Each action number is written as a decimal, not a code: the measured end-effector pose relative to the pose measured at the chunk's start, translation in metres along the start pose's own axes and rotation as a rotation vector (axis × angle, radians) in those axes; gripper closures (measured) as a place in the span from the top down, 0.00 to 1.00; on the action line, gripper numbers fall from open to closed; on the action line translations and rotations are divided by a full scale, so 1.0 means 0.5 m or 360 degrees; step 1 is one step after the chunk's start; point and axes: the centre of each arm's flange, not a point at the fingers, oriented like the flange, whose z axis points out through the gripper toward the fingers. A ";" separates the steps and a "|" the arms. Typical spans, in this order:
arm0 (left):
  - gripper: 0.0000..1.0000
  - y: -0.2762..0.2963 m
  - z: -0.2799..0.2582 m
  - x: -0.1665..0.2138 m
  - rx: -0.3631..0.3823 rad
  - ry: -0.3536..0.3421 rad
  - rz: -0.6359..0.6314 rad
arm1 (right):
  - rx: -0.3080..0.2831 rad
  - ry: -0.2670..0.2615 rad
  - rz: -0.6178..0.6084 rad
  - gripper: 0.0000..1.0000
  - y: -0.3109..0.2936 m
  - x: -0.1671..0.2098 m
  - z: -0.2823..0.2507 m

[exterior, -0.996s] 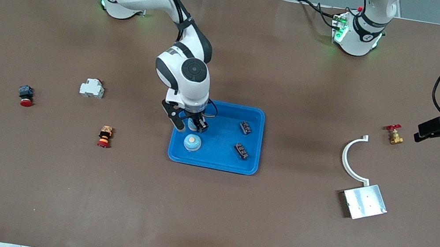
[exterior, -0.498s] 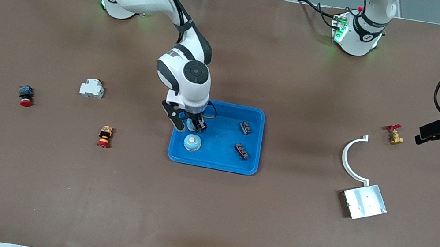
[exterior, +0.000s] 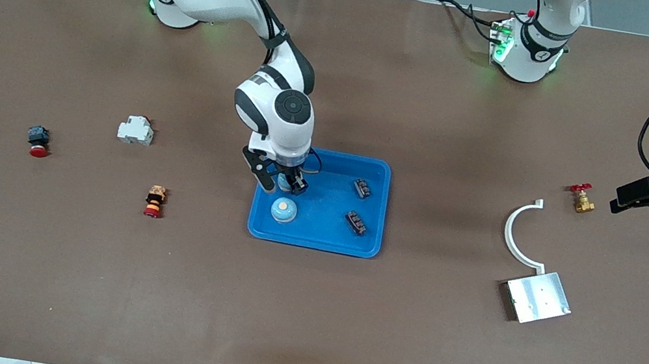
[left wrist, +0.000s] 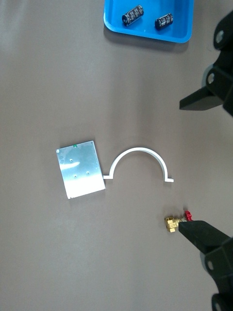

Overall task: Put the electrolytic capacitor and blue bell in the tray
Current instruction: 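Lower the bell beside the first bell and open the right gripper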

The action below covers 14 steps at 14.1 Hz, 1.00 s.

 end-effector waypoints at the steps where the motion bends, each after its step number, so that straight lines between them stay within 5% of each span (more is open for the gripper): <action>1: 1.00 0.001 0.005 0.002 -0.0001 -0.0007 0.0002 | 0.0000 0.0000 0.0001 0.67 0.000 0.000 0.000; 7: 1.00 0.038 0.017 0.012 0.0000 -0.0018 0.0042 | 0.0000 0.0000 0.0004 0.67 0.000 0.000 0.000; 11: 1.00 0.042 0.003 0.026 0.0012 0.0014 0.0043 | -0.0007 0.0002 0.0006 1.00 0.001 0.001 0.004; 14: 1.00 0.045 -0.019 0.036 0.0009 0.0054 0.0046 | -0.0007 0.0003 0.0006 1.00 0.001 0.001 0.004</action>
